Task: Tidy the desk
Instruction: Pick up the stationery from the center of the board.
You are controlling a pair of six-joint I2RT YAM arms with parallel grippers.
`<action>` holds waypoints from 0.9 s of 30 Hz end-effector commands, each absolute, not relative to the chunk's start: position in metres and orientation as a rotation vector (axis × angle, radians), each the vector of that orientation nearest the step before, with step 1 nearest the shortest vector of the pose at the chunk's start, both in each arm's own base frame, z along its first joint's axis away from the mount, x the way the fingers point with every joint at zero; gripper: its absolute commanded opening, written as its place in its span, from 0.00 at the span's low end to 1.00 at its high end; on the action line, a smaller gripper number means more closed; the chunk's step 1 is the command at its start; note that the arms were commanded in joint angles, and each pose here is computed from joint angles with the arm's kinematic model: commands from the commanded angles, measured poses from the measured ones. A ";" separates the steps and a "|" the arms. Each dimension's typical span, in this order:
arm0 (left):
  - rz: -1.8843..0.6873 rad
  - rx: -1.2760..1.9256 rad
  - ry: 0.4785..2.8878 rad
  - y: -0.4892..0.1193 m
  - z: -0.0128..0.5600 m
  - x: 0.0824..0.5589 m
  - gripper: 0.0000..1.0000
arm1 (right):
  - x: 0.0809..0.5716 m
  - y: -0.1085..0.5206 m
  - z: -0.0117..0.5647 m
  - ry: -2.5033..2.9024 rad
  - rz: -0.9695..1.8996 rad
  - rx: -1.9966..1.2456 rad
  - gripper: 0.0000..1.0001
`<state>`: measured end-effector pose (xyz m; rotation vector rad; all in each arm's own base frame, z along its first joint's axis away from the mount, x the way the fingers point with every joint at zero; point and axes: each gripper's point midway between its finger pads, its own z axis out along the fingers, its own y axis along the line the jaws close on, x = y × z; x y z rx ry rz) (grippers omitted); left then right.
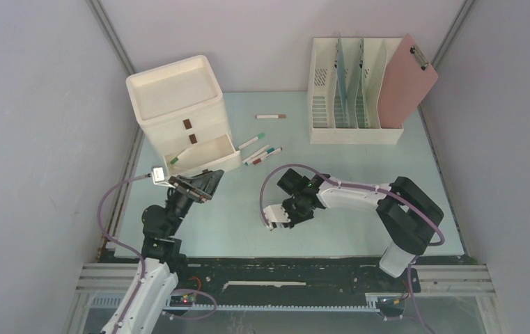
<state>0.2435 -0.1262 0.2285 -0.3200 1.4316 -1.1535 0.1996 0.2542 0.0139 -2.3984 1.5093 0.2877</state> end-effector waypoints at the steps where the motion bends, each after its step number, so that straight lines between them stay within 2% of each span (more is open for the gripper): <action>1: -1.126 -0.282 1.414 -0.126 0.233 0.242 1.00 | 0.192 0.244 -0.007 1.622 0.314 -2.445 0.26; 9: -1.133 -0.251 1.432 -0.130 0.227 0.241 1.00 | 0.201 0.254 0.014 1.745 0.456 -2.295 0.00; 27: -1.270 -0.056 1.256 -0.169 0.263 0.213 1.00 | 0.219 0.269 0.191 1.706 1.509 -1.362 0.00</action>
